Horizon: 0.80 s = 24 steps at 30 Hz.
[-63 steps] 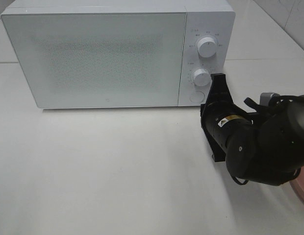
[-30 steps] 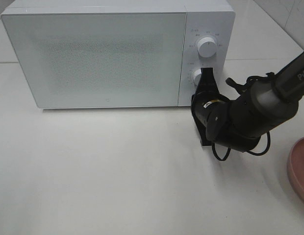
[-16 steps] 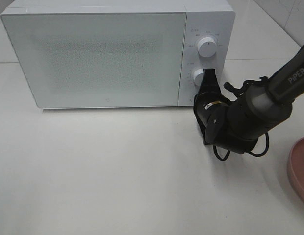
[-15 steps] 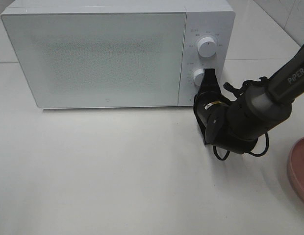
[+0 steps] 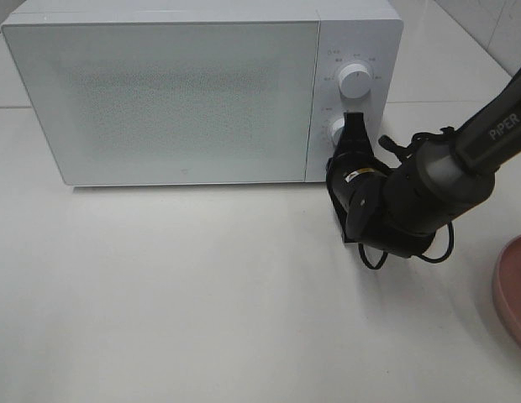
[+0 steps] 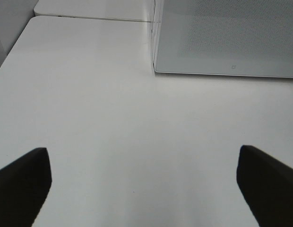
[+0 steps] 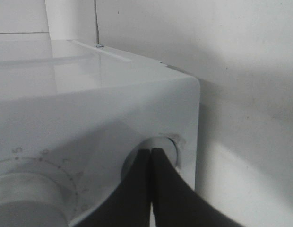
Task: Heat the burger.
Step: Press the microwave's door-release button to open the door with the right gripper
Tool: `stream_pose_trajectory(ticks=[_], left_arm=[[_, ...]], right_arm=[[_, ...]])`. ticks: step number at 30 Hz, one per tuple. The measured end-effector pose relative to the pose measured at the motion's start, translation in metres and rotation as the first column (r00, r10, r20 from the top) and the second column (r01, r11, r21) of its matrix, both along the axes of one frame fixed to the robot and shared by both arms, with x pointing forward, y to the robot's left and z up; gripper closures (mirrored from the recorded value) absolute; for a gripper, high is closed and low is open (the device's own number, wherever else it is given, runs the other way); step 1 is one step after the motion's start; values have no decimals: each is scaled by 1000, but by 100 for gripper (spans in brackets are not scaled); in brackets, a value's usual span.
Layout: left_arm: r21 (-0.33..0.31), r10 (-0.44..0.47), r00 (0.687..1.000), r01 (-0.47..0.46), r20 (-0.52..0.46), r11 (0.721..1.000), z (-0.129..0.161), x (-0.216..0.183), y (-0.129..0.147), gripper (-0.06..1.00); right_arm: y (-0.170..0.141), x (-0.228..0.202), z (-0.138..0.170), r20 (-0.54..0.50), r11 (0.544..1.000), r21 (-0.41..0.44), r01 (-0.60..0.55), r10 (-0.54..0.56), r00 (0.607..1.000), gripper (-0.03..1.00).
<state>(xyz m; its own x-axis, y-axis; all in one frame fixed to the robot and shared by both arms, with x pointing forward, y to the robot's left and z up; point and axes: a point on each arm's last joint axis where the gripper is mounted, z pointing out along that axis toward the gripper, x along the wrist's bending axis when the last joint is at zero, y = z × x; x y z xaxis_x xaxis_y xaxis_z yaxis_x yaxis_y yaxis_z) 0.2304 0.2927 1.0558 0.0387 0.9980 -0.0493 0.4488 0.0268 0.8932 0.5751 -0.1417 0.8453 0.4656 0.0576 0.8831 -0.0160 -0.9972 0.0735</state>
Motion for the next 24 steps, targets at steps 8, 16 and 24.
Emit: stream_pose_trajectory(ticks=[8, 16, 24], left_arm=[[0, 0, 1000, 0, 0, 1000, 0, 0, 0, -4], [0, 0, 1000, 0, 0, 1000, 0, 0, 0, -4], [0, 0, 1000, 0, 0, 1000, 0, 0, 0, -4]], right_arm=[[2, 2, 0, 1, 1000, 12, 16, -16, 1000, 95], [1, 2, 1, 19, 1000, -1, 18, -18, 1000, 95], [3, 6, -4, 38, 999, -5, 37, -37, 999, 95]])
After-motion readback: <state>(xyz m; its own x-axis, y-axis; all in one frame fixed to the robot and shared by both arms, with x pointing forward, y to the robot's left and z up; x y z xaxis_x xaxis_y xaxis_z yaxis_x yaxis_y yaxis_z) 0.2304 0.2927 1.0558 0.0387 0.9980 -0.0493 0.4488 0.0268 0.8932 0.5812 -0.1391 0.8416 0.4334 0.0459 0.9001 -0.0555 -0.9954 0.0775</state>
